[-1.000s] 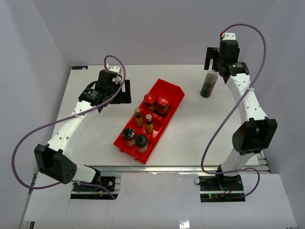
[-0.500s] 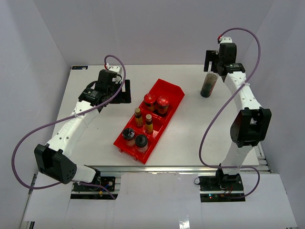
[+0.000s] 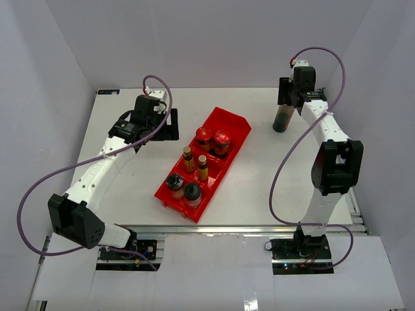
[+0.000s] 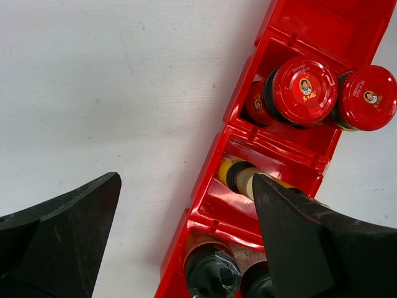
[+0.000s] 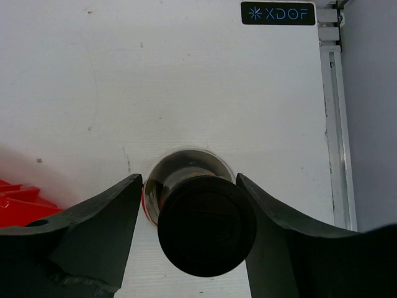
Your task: Organize the condiment bottles
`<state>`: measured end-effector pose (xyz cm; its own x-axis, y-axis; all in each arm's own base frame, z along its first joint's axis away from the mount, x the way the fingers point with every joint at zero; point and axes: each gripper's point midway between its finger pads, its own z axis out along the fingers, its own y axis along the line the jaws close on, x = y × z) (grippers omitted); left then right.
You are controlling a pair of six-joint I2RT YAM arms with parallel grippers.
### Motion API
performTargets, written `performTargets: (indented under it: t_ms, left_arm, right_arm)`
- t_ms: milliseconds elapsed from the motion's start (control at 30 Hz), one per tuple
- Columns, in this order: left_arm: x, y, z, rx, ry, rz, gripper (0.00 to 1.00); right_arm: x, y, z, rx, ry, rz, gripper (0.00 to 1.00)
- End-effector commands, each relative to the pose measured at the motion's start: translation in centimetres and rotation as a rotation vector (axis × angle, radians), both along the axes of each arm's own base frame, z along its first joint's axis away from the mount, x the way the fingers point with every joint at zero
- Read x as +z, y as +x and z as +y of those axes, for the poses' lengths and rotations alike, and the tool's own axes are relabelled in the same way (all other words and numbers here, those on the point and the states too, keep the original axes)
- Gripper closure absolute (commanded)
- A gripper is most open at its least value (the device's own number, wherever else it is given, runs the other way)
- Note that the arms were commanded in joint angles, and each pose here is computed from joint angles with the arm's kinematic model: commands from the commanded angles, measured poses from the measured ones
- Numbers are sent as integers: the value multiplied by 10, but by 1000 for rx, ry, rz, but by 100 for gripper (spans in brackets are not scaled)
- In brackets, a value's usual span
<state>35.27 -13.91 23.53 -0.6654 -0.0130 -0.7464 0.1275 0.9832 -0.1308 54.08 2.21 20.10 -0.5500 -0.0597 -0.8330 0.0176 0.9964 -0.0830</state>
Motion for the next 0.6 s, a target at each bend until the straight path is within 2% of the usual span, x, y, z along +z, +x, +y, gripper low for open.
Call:
performTargets:
  t_ms: [0,233,400,467,567]
  left_arm:
    - [-3,3,1,4,5,-8,2]
    - [-6,3,2,7,6,-1,2]
    - [-4,3,1,8,2,-2,2]
    - [-5,3,2,13,4,0,2]
    - [-6,3,2,14,7,0,2]
  right_arm:
    - [25,14,-5,11,-32,-91,41]
    - [33,14,-7,20,-55,-110,66]
    - [41,13,-7,25,-55,-117,88]
    - [45,13,-8,21,-59,-123,92]
    - [49,13,-7,28,-57,-134,92]
